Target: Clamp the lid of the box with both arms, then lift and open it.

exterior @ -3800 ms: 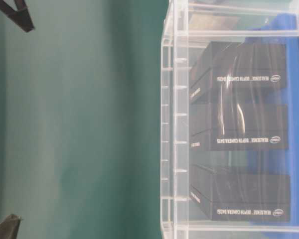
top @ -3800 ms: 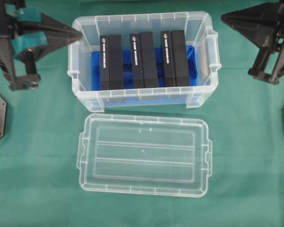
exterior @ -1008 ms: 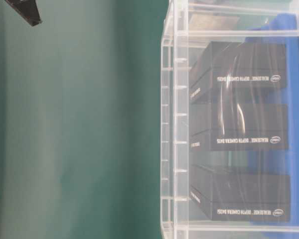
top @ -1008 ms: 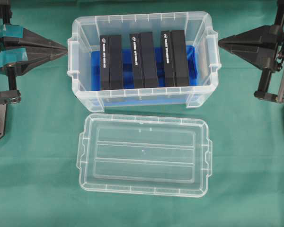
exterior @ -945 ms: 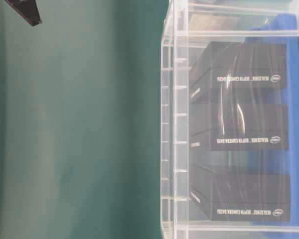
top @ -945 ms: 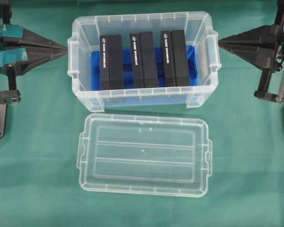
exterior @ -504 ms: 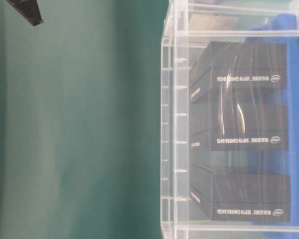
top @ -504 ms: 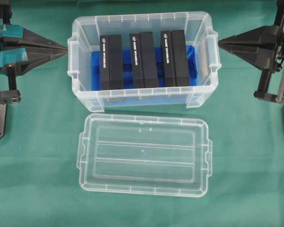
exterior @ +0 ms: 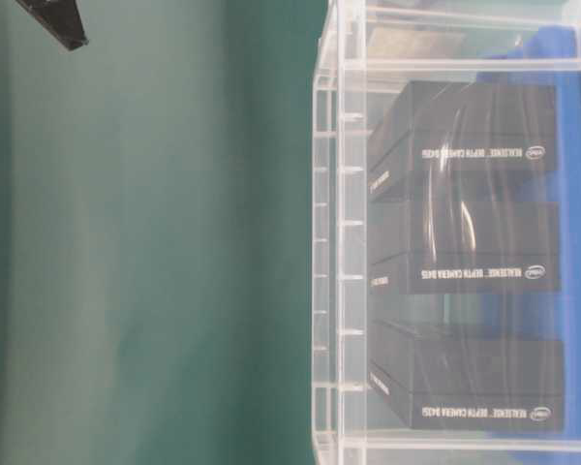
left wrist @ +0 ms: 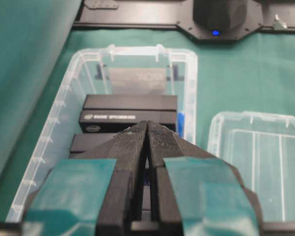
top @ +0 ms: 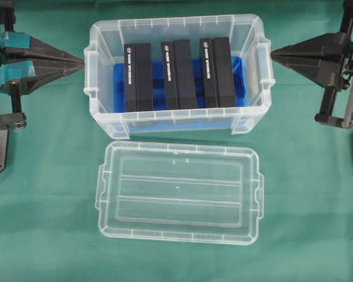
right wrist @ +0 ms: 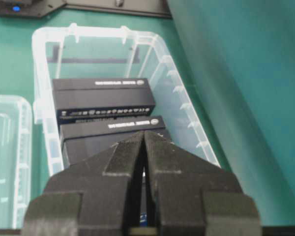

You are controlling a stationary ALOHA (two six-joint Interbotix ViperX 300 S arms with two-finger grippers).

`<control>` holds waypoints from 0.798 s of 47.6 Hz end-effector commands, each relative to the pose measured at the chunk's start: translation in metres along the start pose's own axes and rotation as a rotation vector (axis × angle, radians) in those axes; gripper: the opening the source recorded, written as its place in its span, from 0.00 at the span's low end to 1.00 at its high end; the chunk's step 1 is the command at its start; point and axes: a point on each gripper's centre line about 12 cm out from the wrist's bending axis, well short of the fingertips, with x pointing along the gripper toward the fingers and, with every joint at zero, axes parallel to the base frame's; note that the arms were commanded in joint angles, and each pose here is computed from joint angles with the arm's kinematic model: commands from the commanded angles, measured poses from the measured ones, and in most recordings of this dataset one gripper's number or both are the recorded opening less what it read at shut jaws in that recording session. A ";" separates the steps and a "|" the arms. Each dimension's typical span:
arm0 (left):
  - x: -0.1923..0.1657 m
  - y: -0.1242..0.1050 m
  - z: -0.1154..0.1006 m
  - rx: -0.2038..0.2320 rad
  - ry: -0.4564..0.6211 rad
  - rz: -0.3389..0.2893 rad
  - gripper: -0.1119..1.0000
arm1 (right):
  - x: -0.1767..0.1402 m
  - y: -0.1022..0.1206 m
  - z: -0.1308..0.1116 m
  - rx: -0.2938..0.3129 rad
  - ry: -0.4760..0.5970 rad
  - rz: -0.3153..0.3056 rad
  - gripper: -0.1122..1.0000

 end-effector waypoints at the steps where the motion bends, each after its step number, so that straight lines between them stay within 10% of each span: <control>1: -0.001 0.000 0.004 -0.002 -0.014 -0.002 0.11 | -0.001 0.000 0.004 0.001 -0.013 0.004 0.10; 38: -0.005 0.000 -0.003 -0.008 -0.014 -0.004 0.11 | 0.002 0.002 0.001 0.000 -0.001 0.007 0.10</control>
